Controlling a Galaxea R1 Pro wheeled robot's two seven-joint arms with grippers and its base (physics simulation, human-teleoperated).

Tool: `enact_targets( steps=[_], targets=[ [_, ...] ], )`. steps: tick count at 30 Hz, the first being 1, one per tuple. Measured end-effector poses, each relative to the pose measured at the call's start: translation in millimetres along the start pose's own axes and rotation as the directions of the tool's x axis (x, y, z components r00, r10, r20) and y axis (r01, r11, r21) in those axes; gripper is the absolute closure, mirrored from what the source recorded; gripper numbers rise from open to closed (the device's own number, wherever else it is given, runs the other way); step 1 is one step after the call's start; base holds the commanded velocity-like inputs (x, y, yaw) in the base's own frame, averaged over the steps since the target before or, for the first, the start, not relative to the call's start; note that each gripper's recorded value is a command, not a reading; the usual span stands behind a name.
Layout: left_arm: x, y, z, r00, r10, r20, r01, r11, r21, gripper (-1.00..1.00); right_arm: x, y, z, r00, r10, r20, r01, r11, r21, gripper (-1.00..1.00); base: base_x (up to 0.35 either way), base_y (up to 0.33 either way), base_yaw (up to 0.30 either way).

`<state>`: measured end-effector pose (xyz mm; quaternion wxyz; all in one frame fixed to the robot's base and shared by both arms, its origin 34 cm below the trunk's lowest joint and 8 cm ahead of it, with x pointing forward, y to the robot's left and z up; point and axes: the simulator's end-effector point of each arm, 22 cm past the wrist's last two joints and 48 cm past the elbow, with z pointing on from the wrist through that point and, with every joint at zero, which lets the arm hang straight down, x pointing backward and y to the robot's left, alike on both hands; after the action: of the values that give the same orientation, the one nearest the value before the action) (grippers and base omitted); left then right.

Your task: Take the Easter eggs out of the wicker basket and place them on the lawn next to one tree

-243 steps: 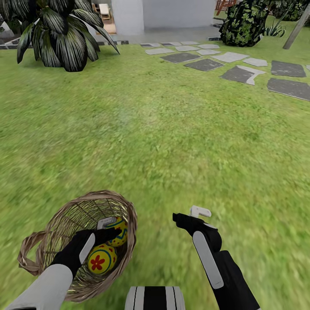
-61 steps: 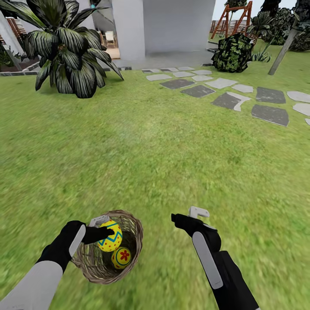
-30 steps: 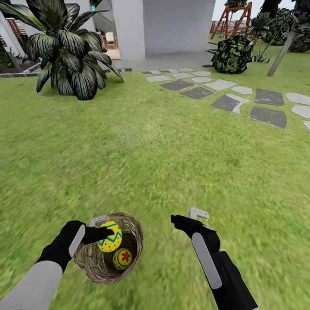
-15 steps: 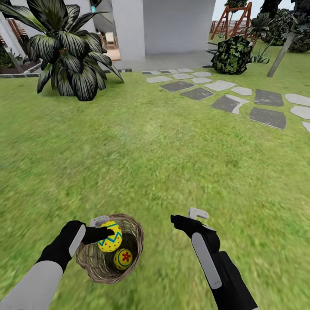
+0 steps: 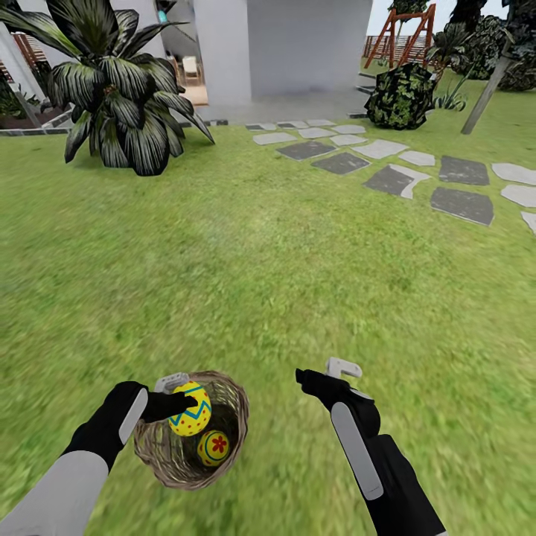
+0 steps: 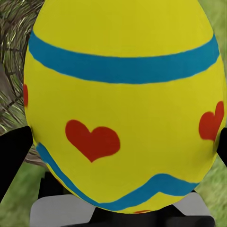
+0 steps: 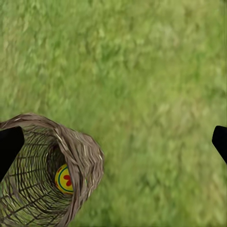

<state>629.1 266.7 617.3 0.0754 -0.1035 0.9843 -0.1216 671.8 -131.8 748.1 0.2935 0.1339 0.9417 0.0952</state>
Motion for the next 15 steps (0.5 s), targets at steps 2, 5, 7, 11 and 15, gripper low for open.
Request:
enact_targets(
  steps=[2,5,7,11,15],
  targets=[
    [-0.1,-1.2,-2.8,1.0,0.0,0.0,0.0,1.0,0.001,1.0,-1.5,0.7,-2.5,1.0,0.0,0.001,0.0,1.0,0.0,-1.0,0.0,0.0,0.0],
    [-1.6,-2.6,-8.3,1.0,0.001,0.004,-0.001,1.0,0.001,1.0,-4.9,2.6,-7.3,1.0,0.0,0.005,0.0,1.0,-0.002,-1.0,0.0,0.0,0.0],
    [-2.7,-3.5,-12.2,1.0,0.002,0.007,-0.002,1.0,0.002,1.0,-7.1,3.9,-10.7,1.0,0.001,0.008,-0.001,1.0,-0.004,-1.0,0.0,0.0,0.0],
    [-4.9,-5.6,-20.0,1.0,0.003,0.013,-0.003,1.0,0.003,1.0,-12.0,6.8,-17.5,1.0,-0.001,0.015,0.001,1.0,-0.007,-1.0,0.0,0.0,0.0],
    [-7.0,-7.7,-27.7,1.0,0.004,0.02,-0.005,1.0,0.004,1.0,-16.5,9.2,-24.2,1.0,-0.001,0.021,0.002,1.0,-0.009,-1.0,0.0,0.0,0.0]
  ],
)
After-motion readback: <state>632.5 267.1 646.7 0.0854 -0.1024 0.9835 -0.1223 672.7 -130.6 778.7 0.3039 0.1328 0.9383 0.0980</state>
